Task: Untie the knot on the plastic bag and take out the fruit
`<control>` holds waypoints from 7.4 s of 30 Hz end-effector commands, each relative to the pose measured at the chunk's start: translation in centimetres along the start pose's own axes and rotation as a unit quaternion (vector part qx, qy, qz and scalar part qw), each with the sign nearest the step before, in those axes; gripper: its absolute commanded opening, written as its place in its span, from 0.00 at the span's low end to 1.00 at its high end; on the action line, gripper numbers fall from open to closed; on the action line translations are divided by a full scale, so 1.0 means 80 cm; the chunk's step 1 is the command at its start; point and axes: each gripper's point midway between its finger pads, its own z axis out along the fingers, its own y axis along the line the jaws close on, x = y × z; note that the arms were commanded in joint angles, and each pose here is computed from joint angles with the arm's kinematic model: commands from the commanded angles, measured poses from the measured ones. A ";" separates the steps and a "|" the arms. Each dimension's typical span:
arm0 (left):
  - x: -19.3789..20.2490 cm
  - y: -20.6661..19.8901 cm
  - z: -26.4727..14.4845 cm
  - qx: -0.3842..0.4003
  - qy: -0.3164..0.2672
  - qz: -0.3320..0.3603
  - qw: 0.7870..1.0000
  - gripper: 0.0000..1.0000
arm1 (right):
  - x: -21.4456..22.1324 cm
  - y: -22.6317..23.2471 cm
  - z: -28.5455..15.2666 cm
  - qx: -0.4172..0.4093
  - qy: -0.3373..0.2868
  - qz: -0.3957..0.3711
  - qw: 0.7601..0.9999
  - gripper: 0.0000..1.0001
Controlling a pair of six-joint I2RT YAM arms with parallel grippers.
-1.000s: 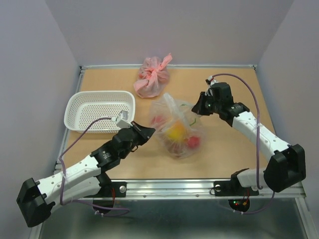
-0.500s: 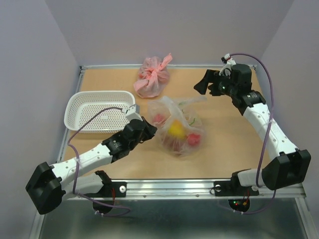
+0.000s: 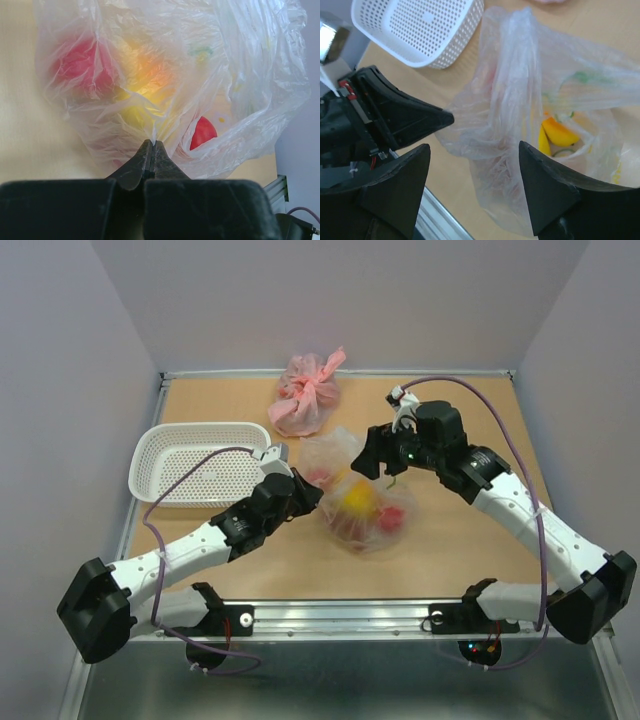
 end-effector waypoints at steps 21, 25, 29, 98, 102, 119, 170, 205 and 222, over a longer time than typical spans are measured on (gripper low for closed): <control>0.015 0.045 0.014 0.003 -0.045 -0.192 0.980 0.00 | 0.275 -0.047 -0.061 0.098 0.156 0.244 0.952 0.00; 0.015 0.048 0.006 0.015 -0.044 -0.202 0.978 0.00 | 0.292 -0.065 -0.077 0.151 0.177 0.244 0.942 0.00; 0.011 0.044 -0.007 0.025 -0.040 -0.170 0.984 0.06 | 0.288 -0.067 -0.080 0.154 0.185 0.224 0.944 0.01; -0.039 -0.012 0.107 -0.259 0.039 0.354 0.898 0.49 | 0.137 -0.078 -0.068 0.149 -0.060 0.108 0.981 0.00; -0.084 -0.007 0.123 -0.231 0.025 0.286 0.930 0.15 | 0.124 -0.101 -0.086 0.201 -0.096 0.100 0.970 0.00; -0.272 -0.093 0.094 0.107 -0.099 -0.011 0.989 0.00 | -0.009 -0.104 -0.168 0.291 -0.223 0.004 0.930 0.00; -0.074 0.059 -0.016 0.058 -0.041 0.025 0.997 0.15 | 0.070 -0.004 0.104 -0.074 0.130 -0.225 0.963 1.00; -0.045 0.097 -0.029 0.015 -0.033 0.018 0.999 0.15 | -0.024 -0.213 0.052 0.256 -0.059 0.063 0.963 0.19; -0.064 0.044 -0.002 0.047 -0.033 0.037 0.998 0.15 | -0.136 -0.020 -0.077 0.035 -0.144 -0.070 0.986 0.83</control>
